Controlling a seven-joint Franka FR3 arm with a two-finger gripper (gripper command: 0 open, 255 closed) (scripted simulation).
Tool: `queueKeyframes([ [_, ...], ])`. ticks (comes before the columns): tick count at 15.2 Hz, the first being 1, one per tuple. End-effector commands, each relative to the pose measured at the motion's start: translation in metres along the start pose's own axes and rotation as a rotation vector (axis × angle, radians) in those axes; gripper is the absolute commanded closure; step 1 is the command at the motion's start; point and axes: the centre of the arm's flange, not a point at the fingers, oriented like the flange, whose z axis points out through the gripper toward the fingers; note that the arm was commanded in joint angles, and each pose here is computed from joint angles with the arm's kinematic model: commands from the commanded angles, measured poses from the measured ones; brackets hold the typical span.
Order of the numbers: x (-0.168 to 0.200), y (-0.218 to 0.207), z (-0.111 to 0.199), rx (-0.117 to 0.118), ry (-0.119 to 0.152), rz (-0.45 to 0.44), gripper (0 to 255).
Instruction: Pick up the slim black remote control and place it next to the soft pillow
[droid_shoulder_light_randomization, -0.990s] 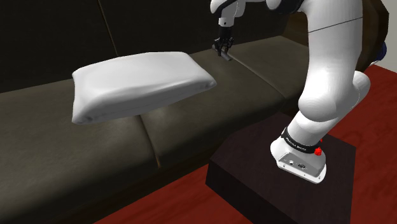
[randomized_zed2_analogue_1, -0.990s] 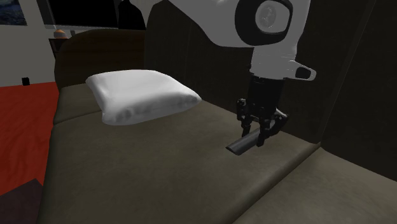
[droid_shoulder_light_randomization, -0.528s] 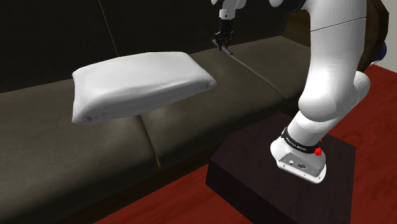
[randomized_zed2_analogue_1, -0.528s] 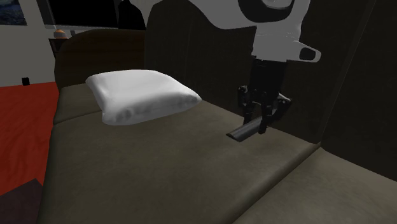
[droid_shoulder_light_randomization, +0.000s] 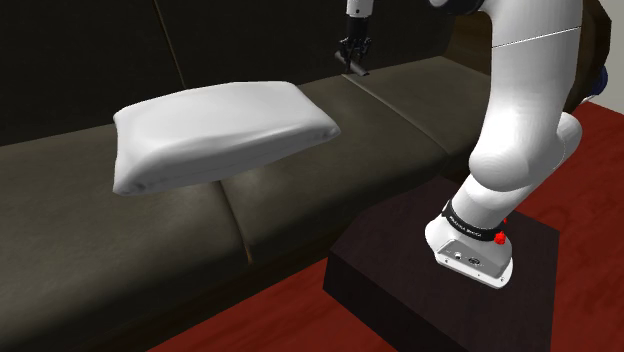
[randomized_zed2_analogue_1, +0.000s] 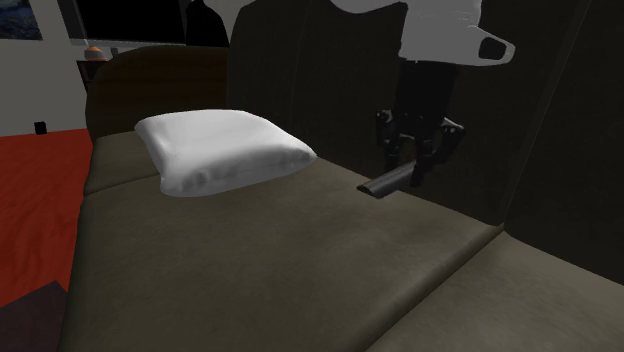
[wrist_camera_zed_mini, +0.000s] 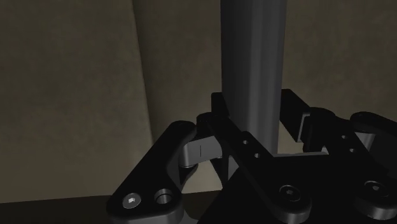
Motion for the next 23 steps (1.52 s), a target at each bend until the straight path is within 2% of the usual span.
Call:
queueKeyframes([
  [1,0.000,-0.001,-0.012,0.000,0.000,0.000,255],
  [21,-0.010,-0.004,-0.113,0.000,0.000,0.000,255],
  [23,-0.023,-0.027,-0.111,0.000,0.000,0.000,255],
])
